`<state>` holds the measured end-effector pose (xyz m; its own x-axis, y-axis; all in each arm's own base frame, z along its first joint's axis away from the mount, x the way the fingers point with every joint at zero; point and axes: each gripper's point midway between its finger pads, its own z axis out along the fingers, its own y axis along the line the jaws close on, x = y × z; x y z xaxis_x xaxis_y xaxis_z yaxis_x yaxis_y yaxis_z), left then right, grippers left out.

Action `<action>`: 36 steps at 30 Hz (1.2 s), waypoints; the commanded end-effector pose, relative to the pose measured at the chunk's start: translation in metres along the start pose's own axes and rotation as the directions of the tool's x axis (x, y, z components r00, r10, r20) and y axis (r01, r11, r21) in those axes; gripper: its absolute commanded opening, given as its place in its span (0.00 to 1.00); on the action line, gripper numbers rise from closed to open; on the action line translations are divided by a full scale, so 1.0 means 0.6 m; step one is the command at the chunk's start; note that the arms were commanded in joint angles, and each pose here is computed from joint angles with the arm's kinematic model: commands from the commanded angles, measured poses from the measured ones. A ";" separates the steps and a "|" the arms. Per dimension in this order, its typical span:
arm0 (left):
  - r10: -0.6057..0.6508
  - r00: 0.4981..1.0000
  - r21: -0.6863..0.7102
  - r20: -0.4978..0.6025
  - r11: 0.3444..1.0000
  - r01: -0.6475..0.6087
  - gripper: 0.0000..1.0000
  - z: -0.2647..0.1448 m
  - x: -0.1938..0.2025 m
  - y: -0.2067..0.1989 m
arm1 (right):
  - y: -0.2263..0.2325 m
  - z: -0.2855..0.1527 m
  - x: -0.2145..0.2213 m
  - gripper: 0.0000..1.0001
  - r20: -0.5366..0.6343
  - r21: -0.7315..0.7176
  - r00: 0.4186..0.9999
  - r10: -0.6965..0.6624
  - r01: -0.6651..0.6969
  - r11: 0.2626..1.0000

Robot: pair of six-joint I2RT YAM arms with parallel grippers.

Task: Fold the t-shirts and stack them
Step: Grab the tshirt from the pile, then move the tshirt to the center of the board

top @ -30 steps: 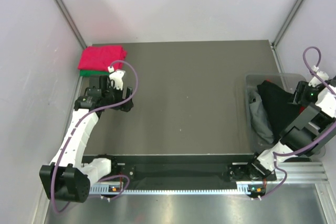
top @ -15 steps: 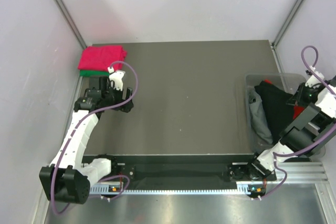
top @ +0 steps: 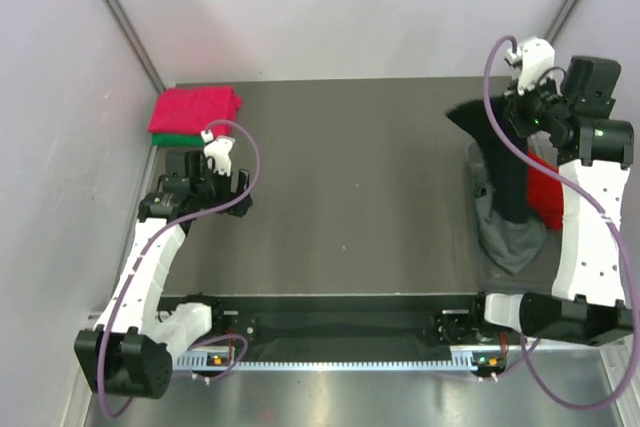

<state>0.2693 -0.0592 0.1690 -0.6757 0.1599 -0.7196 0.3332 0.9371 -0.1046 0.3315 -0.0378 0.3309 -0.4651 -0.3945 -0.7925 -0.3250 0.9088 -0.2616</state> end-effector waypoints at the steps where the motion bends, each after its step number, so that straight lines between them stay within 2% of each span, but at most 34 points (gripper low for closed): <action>1: 0.021 0.996 -0.010 0.091 1.000 -0.021 0.85 -0.010 -0.026 0.002 | 0.025 -0.050 -0.125 0.00 0.171 0.032 0.984 -0.037 0.032 0.999; 4: 0.020 0.995 -0.013 0.098 1.000 -0.019 0.85 -0.012 -0.025 0.003 | 0.069 -0.090 -0.201 0.00 0.309 -0.063 0.946 -0.096 0.121 0.991; 5: 0.020 0.995 -0.016 0.100 1.000 -0.018 0.85 -0.013 -0.026 0.004 | 0.108 -0.097 -0.218 0.00 0.358 -0.155 0.927 -0.110 0.175 0.972; 8: 0.018 0.994 -0.025 0.110 1.000 -0.016 0.85 -0.015 -0.026 0.007 | 0.160 -0.110 -0.228 0.02 0.408 -0.271 0.897 -0.170 0.297 0.916; 11: 0.020 0.993 -0.039 0.120 0.999 -0.015 0.85 -0.018 -0.026 0.011 | 0.209 -0.091 -0.215 0.01 0.392 -0.358 0.897 -0.204 0.354 0.864; 13: 0.017 0.992 -0.054 0.122 0.998 -0.010 0.85 -0.019 -0.028 0.016 | 0.226 -0.048 -0.184 0.01 0.311 -0.379 0.915 -0.257 0.368 0.849; 16: 0.009 0.992 -0.097 0.126 0.995 0.003 0.85 -0.020 -0.031 0.029 | 0.282 0.000 -0.150 0.01 0.248 -0.411 0.880 -0.404 0.473 0.779; 19: 0.002 0.991 -0.151 0.134 0.988 0.018 0.86 -0.021 -0.036 0.046 | 0.355 0.023 -0.142 0.00 0.262 -0.477 0.838 -0.479 0.544 0.690; 22: 0.006 0.987 -0.197 0.158 0.980 0.026 0.85 -0.022 -0.051 0.061 | 0.396 0.041 -0.151 0.00 0.280 -0.520 0.827 -0.487 0.558 0.647; 25: 0.023 0.986 -0.199 0.166 0.980 0.011 0.85 -0.014 -0.069 0.066 | 0.411 0.052 -0.179 0.00 0.309 -0.524 0.831 -0.463 0.555 0.646; 31: -0.014 0.996 -0.158 0.092 0.987 0.029 0.85 0.034 -0.077 0.072 | 0.404 0.040 -0.245 0.00 0.391 -0.468 0.813 -0.431 0.579 0.668; 35: -0.003 0.996 -0.202 0.095 0.979 0.022 0.85 0.046 -0.084 0.090 | 0.425 -0.015 -0.284 0.00 0.486 -0.486 0.790 -0.374 0.600 0.635; 36: 0.003 0.994 -0.230 0.107 0.973 0.022 0.85 0.044 -0.089 0.099 | 0.428 -0.039 -0.303 0.00 0.526 -0.464 0.768 -0.367 0.620 0.633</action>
<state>0.3192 -0.0297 0.1518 -0.6948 0.1311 -0.7072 0.1976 0.9802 -0.0125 0.3357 0.2430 0.3579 0.0367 -0.6792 -0.7331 -0.8947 0.3044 -0.3268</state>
